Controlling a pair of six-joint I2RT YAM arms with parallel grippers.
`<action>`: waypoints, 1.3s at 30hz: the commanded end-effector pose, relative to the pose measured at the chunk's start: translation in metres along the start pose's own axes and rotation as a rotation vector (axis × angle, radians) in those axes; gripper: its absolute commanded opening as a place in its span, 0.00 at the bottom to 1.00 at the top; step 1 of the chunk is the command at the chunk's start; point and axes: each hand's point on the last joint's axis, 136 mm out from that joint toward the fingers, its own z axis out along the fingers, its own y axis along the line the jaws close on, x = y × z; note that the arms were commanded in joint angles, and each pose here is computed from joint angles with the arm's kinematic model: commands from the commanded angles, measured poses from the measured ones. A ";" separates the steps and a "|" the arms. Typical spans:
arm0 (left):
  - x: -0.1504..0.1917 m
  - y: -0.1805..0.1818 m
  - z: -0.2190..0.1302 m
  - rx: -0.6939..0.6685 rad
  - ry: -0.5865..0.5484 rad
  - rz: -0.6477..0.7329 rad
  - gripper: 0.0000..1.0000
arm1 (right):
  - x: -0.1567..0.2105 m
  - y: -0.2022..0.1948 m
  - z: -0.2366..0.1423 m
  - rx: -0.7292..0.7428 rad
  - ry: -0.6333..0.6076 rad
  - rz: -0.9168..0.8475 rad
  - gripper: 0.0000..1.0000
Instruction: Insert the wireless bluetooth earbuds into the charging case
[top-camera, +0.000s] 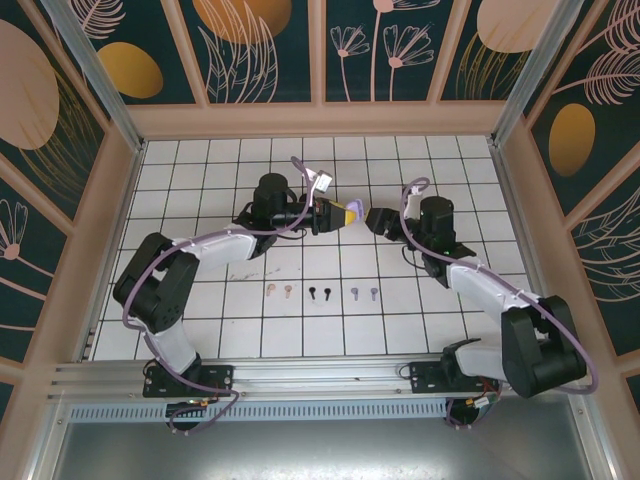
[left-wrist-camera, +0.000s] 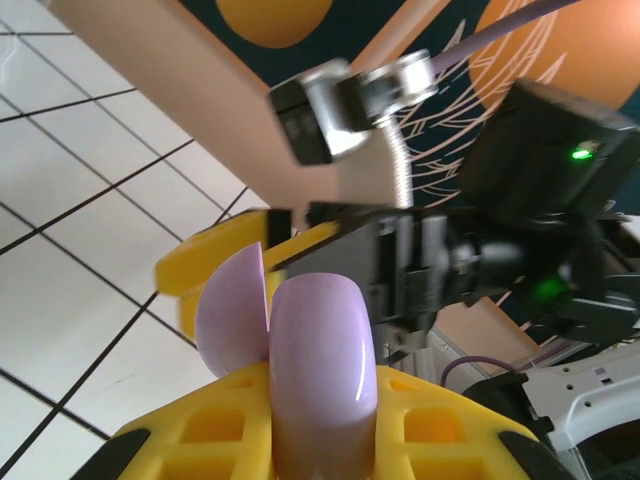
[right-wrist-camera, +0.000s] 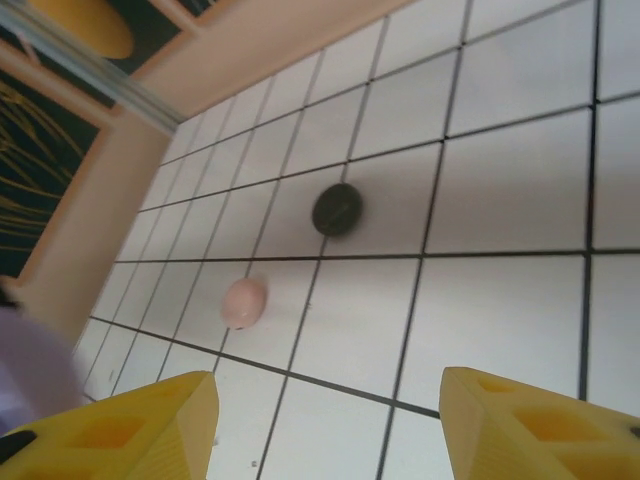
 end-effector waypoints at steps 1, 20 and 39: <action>-0.003 -0.016 -0.004 0.040 -0.004 0.054 0.00 | -0.008 0.006 -0.009 -0.022 -0.047 0.009 0.61; -0.006 -0.032 -0.002 0.114 0.012 0.057 0.00 | -0.016 0.069 -0.038 -0.262 -0.022 -0.110 0.58; -0.008 -0.036 0.005 0.135 0.023 0.064 0.00 | -0.018 0.070 -0.029 -0.261 0.004 -0.124 0.49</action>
